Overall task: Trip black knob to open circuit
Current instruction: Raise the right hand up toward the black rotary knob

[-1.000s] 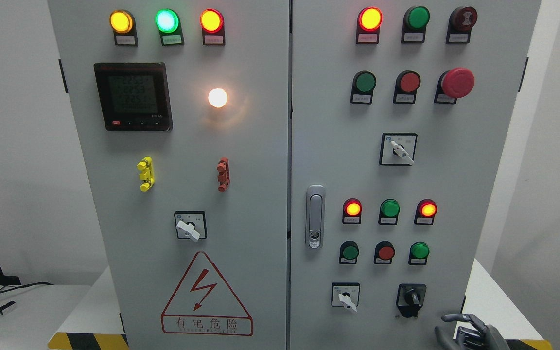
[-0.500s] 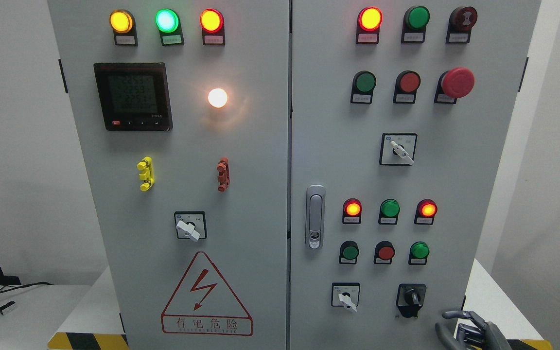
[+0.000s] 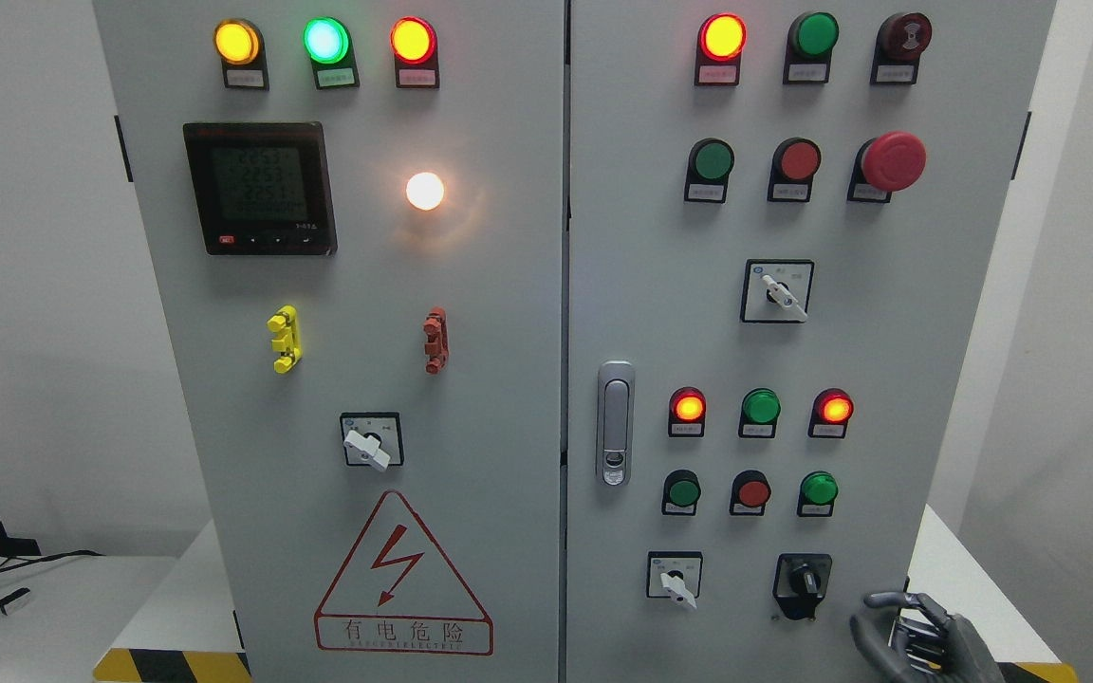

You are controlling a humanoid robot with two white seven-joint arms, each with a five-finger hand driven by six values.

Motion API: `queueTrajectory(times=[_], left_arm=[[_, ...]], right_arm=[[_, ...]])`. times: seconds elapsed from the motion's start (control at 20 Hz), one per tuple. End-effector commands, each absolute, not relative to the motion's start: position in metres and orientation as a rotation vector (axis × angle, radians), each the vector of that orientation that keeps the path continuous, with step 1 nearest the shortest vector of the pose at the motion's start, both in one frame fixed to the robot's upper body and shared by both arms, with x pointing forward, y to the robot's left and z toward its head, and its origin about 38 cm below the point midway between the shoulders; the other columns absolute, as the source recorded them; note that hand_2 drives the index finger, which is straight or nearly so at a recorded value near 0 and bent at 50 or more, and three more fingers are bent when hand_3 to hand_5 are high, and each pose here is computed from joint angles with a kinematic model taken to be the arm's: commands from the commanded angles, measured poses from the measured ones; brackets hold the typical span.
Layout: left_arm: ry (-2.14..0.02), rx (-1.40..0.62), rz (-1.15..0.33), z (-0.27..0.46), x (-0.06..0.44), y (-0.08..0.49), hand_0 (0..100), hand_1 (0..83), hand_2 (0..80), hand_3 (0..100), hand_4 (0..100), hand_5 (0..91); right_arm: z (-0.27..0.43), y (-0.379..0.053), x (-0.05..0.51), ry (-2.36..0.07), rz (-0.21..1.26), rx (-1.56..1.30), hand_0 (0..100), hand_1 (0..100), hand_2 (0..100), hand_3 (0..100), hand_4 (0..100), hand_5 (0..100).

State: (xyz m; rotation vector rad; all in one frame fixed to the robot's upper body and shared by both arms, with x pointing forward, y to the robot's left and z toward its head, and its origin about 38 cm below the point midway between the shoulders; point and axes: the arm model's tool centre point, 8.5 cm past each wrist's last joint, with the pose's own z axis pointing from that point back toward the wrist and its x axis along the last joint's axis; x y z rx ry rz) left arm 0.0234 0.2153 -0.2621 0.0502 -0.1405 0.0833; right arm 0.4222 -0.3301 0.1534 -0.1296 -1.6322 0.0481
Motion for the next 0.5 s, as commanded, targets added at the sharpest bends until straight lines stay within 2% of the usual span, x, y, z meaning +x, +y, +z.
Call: queueTrajectory(times=[0.0, 0.45], left_arm=[[-0.141, 0.047, 0.053, -0.262, 0.024, 0.214, 12, 38.9, 0.0, 0, 0, 0.0], [-0.141, 0.049, 0.053, -0.262, 0.024, 0.215, 12, 38.9, 0.0, 0, 0, 0.0]], right_arm=[[0.158, -0.32, 0.422, -1.648, 0.053, -0.114, 33, 80, 44, 100, 100, 96], [0.16, -0.297, 0.417, -1.652, 0.072, -0.075, 33, 80, 44, 100, 100, 96]])
